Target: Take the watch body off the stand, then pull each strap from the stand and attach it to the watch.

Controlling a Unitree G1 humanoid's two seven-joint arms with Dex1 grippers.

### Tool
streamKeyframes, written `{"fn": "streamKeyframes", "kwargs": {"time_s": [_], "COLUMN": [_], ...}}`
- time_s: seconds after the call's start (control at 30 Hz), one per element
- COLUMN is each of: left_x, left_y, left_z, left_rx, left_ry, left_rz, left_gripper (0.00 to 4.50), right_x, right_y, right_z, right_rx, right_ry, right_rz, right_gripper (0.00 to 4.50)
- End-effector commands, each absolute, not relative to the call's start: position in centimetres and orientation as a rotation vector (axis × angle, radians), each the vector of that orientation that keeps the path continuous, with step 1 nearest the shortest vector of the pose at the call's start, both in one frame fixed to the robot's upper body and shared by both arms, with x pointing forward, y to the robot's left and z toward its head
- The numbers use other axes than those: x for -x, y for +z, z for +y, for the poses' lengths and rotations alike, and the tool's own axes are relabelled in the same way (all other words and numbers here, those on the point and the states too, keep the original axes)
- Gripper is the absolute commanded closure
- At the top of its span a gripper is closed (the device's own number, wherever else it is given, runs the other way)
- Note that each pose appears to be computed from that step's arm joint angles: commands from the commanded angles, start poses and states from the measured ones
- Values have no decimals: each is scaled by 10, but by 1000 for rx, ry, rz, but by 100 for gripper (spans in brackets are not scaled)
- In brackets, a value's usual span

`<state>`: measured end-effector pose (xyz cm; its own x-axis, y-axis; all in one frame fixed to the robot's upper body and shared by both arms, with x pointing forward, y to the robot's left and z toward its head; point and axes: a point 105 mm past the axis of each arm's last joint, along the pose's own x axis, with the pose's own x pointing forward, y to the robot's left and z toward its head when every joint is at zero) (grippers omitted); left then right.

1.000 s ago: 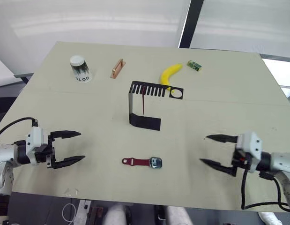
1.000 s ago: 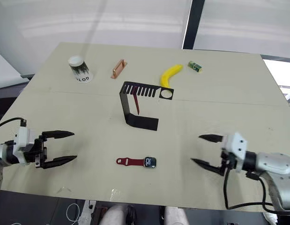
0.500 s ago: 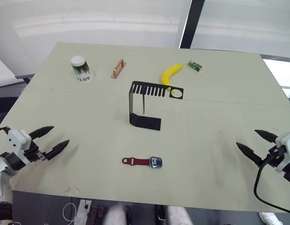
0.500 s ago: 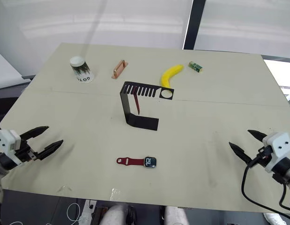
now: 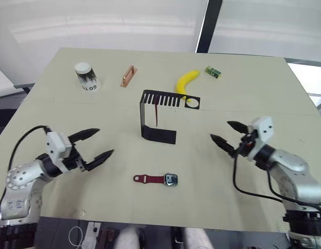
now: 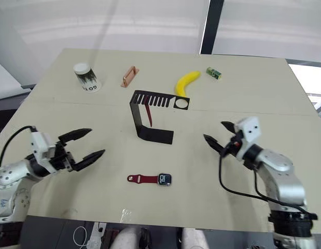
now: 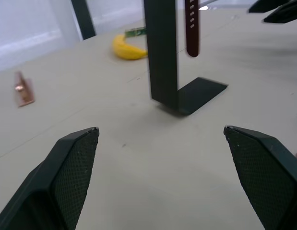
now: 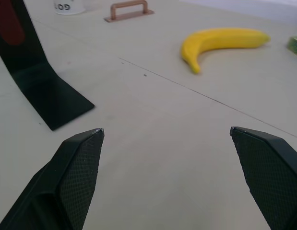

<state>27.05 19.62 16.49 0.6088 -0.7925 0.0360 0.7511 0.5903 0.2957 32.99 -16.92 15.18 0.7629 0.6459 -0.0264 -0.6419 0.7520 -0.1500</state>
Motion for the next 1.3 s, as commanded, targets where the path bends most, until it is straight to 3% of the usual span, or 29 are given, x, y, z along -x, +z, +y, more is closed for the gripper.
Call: {"fn": "streamKeyframes", "kwargs": {"time_s": [0.03,0.3,0.37,0.63,1.07,1.17,1.23,1.3], "left_x": [-263,-263,-262,-261,-271,-274,-277,-282], "left_y": [174,172,170,159,170,175,177,182], "left_z": [169,145,137,122,101,93,86,82], "left_rx": [-246,-232,-228,-228,-209,-186,-169,-158], "left_ry": [-922,-869,-872,-864,-770,-755,-742,-709], "left_rz": [-207,-230,-230,-214,-273,-286,-282,-286], "left_gripper": [0,0,0,0,0,81,175,175], "right_x": [-340,-351,-356,-377,-374,-373,-373,-372], "right_y": [148,138,134,109,91,92,92,92], "right_z": [-149,-90,-81,-68,-63,-63,-63,-62], "right_rx": [164,162,164,161,181,180,181,182], "right_ry": [738,906,914,895,958,964,969,974], "right_rz": [-32,-17,-14,58,100,100,102,104], "right_gripper": [4,375,445,445,445,450,450,450]}}
